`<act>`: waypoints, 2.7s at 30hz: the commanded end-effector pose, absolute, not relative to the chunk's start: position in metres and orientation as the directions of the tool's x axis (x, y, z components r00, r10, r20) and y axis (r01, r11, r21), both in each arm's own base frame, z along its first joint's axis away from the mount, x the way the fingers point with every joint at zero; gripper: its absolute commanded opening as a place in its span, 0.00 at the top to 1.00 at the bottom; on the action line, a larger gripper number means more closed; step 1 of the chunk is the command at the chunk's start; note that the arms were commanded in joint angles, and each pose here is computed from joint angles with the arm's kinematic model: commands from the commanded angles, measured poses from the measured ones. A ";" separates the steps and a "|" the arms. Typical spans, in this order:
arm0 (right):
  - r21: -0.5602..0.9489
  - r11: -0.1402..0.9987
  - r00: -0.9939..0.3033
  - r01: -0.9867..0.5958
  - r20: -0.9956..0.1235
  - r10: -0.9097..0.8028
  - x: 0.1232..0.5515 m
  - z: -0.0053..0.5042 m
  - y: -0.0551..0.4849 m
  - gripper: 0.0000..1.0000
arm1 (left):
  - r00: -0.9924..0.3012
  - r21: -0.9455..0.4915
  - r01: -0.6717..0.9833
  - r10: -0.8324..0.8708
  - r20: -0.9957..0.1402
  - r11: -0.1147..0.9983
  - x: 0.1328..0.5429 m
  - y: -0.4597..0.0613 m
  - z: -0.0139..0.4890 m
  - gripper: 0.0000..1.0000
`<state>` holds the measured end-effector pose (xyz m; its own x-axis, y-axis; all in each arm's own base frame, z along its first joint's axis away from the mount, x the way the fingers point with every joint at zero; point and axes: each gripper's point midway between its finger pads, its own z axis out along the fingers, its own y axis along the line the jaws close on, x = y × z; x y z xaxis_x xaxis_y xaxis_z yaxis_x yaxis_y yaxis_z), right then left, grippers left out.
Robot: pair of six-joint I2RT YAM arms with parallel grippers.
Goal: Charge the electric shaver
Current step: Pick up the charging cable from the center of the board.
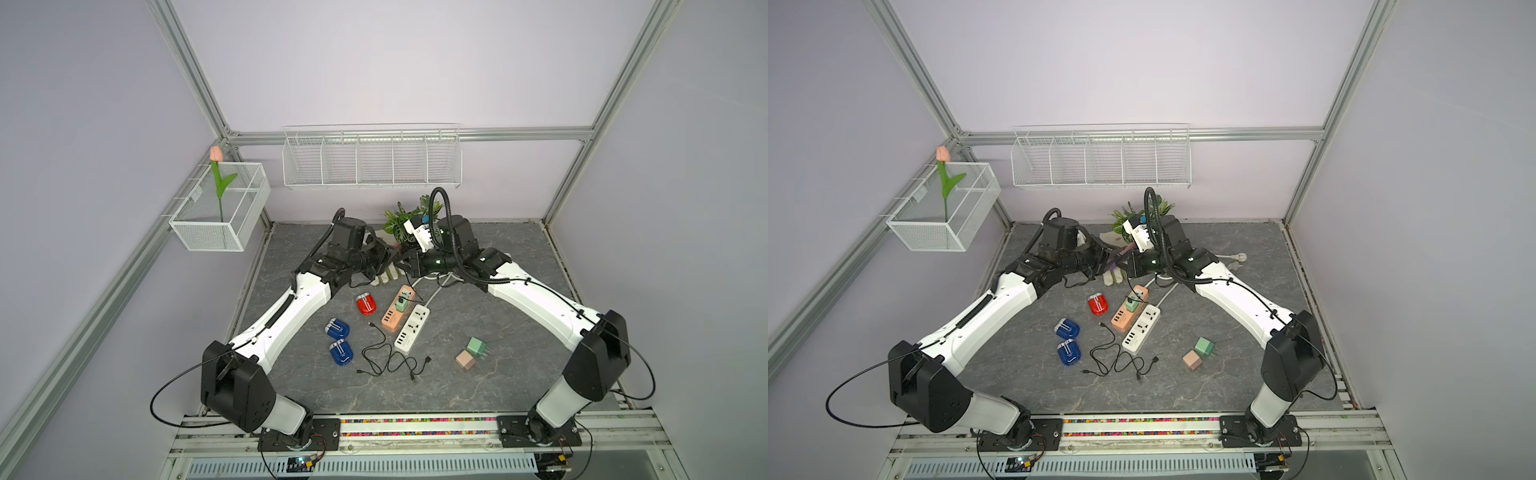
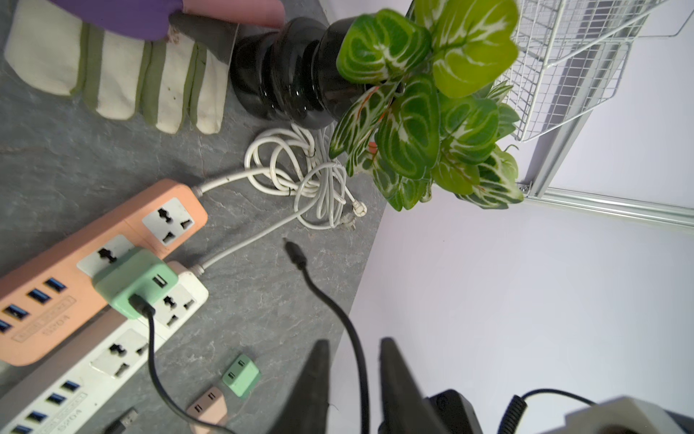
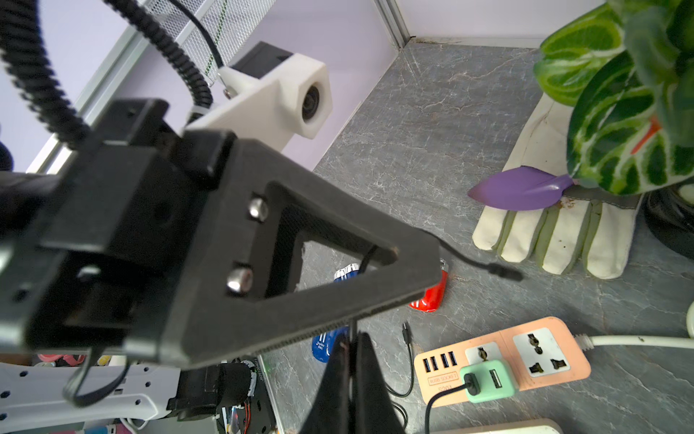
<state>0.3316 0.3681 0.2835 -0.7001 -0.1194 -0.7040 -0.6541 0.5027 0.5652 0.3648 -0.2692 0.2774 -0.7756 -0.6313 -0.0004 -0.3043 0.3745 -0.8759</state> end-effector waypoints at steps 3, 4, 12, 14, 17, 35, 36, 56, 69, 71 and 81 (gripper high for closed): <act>0.576 0.370 -0.646 -0.729 -0.757 -0.094 0.314 0.315 0.361 0.93 | -0.691 -0.893 -0.431 -0.684 0.234 0.130 0.385 -0.259 0.258 0.31; 0.582 0.350 -0.645 -0.734 -0.758 -0.093 0.312 0.316 0.362 0.93 | -0.677 -0.891 -0.446 -0.684 0.273 0.086 0.389 -0.259 0.255 0.30; 0.599 0.318 -0.642 -0.735 -0.765 -0.042 0.317 0.317 0.360 0.93 | -0.605 -0.815 -0.541 -0.577 0.549 -0.209 0.401 -0.276 0.249 0.29; 0.599 0.314 -0.641 -0.736 -0.766 -0.041 0.318 0.315 0.359 0.93 | -0.598 -0.792 -0.561 -0.544 0.589 -0.241 0.400 -0.281 0.251 0.29; 0.601 0.311 -0.639 -0.736 -0.768 -0.028 0.321 0.313 0.357 0.93 | -0.590 -0.756 -0.597 -0.491 0.641 -0.270 0.393 -0.286 0.252 0.31; 0.628 0.250 -0.646 -0.737 -0.763 0.012 0.323 0.311 0.352 0.93 | -0.545 -0.682 -0.676 -0.434 0.718 -0.279 0.388 -0.293 0.242 0.63; 0.630 0.253 -0.648 -0.735 -0.761 0.013 0.324 0.310 0.351 0.93 | -0.545 -0.682 -0.674 -0.432 0.718 -0.284 0.389 -0.293 0.243 0.65; 0.635 0.274 -0.648 -0.722 -0.760 0.050 0.317 0.315 0.330 0.93 | -0.536 -0.694 -0.664 -0.469 0.702 -0.279 0.390 -0.284 0.238 1.00; 0.771 0.428 -0.766 -0.472 -0.599 0.234 0.317 0.350 0.308 0.20 | -0.654 -0.939 -0.337 -0.735 0.179 0.071 0.405 -0.255 0.325 1.00; 0.805 0.454 -0.790 -0.381 -0.539 0.294 0.325 0.351 0.305 0.20 | -0.662 -0.952 -0.295 -0.736 0.141 0.083 0.405 -0.257 0.334 1.00; 0.885 0.320 -0.792 -0.337 -0.451 0.412 0.343 0.413 0.316 0.21 | -0.696 -0.961 -0.191 -0.718 -0.012 0.201 0.396 -0.268 0.349 1.00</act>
<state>0.3390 0.3131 0.4057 -0.7619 0.3671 -0.5336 -0.4121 0.3608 0.8366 0.3961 -0.2701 0.3377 -0.6995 -0.7103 0.0784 -0.2432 0.1335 -0.9607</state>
